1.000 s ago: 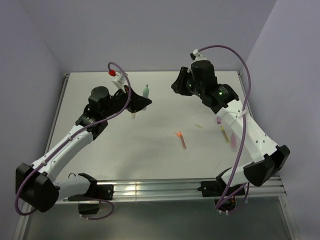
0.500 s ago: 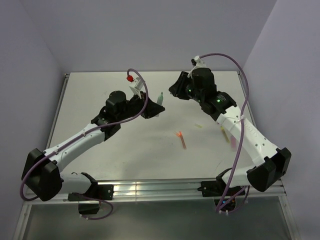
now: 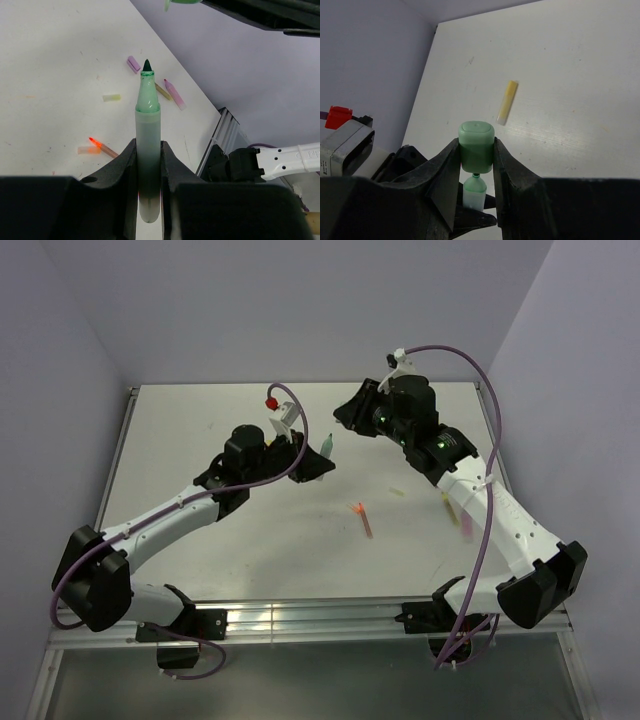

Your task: Insert the pens into the pen caps

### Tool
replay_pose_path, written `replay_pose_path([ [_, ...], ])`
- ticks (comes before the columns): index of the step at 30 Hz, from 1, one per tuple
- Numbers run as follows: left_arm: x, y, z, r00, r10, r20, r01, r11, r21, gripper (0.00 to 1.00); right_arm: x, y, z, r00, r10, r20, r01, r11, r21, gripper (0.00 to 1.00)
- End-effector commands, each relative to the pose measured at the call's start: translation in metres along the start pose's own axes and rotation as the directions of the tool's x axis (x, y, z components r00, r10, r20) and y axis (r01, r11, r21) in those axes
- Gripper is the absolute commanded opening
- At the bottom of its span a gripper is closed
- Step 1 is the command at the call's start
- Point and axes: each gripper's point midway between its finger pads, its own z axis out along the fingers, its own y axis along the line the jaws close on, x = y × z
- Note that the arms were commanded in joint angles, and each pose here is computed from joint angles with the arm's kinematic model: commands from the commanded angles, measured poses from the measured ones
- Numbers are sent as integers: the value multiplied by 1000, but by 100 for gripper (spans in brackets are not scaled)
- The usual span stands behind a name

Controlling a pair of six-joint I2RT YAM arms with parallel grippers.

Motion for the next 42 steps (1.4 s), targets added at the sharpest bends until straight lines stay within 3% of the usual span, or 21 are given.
replay_pose_path([
  [1,-18,-16,0,997,46,59,-48,998,42,0,-10,11,-5,999,4,41,-2,999,-46,0],
  [42,-45,-33,-17,982,128,139,-135,990,37,0,35,22,6,998,-33,-56,31,999,-41,0],
])
